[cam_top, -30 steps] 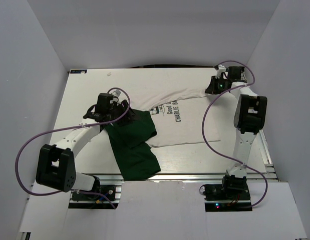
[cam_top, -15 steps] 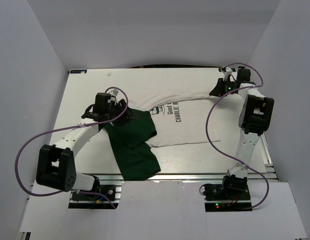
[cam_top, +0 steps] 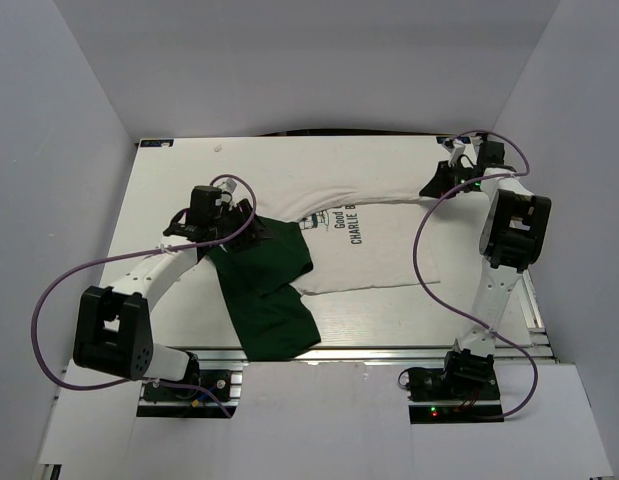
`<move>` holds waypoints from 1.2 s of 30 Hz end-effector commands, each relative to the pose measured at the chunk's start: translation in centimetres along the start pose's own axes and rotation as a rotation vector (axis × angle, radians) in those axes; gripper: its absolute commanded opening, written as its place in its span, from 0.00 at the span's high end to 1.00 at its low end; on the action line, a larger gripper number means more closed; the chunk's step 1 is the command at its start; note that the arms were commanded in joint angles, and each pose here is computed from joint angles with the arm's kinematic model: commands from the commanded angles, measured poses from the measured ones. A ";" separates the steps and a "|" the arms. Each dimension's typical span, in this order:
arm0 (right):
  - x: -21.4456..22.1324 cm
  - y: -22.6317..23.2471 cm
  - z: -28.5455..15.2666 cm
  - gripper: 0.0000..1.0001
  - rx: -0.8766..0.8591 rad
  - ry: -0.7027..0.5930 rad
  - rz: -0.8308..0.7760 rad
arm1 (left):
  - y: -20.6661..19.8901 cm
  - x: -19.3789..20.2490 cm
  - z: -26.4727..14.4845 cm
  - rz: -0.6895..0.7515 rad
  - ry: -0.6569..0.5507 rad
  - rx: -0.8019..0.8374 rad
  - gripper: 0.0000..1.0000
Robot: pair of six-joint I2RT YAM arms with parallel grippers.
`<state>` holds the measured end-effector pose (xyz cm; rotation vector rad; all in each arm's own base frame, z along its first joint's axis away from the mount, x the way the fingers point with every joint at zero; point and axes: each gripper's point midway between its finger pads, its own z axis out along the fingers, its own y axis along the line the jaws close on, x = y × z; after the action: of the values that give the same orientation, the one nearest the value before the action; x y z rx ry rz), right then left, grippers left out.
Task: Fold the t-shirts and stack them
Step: Fold the flattened tshirt in 1/3 of the way
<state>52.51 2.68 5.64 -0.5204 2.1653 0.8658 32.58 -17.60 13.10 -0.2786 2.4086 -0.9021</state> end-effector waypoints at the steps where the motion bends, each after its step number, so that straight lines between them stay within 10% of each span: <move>1: -0.1 -0.5 -1.3 0.96 0.035 0.006 -0.009 | 0.7 0.5 0.1 0.002 0.017 -0.010 0.38; 9: 0.9 -2.8 -1.0 0.96 0.136 0.045 0.042 | 1.2 0.8 0.5 -0.002 0.034 -0.019 0.38; 21: -0.2 -3.2 -3.6 0.66 0.218 0.029 0.008 | 1.5 0.2 0.9 0.007 0.029 -0.029 0.38; 28: -3.8 4.9 -6.8 0.66 -0.023 -0.079 -0.200 | 2.3 -2.2 -1.9 -0.016 -0.079 -0.122 0.38; 35: 2.7 15.4 -10.5 0.36 -0.366 -0.007 -0.543 | 4.8 -1.7 -8.1 -0.313 -0.229 -0.336 0.21; 36: 4.1 16.7 -11.0 0.11 -0.394 0.008 -0.575 | 5.4 -0.9 -8.2 -0.345 -0.214 -0.357 0.19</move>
<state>42.02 3.22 15.39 -1.0455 1.8660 0.7915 30.95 -10.48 14.75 -0.6715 2.3542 -0.6219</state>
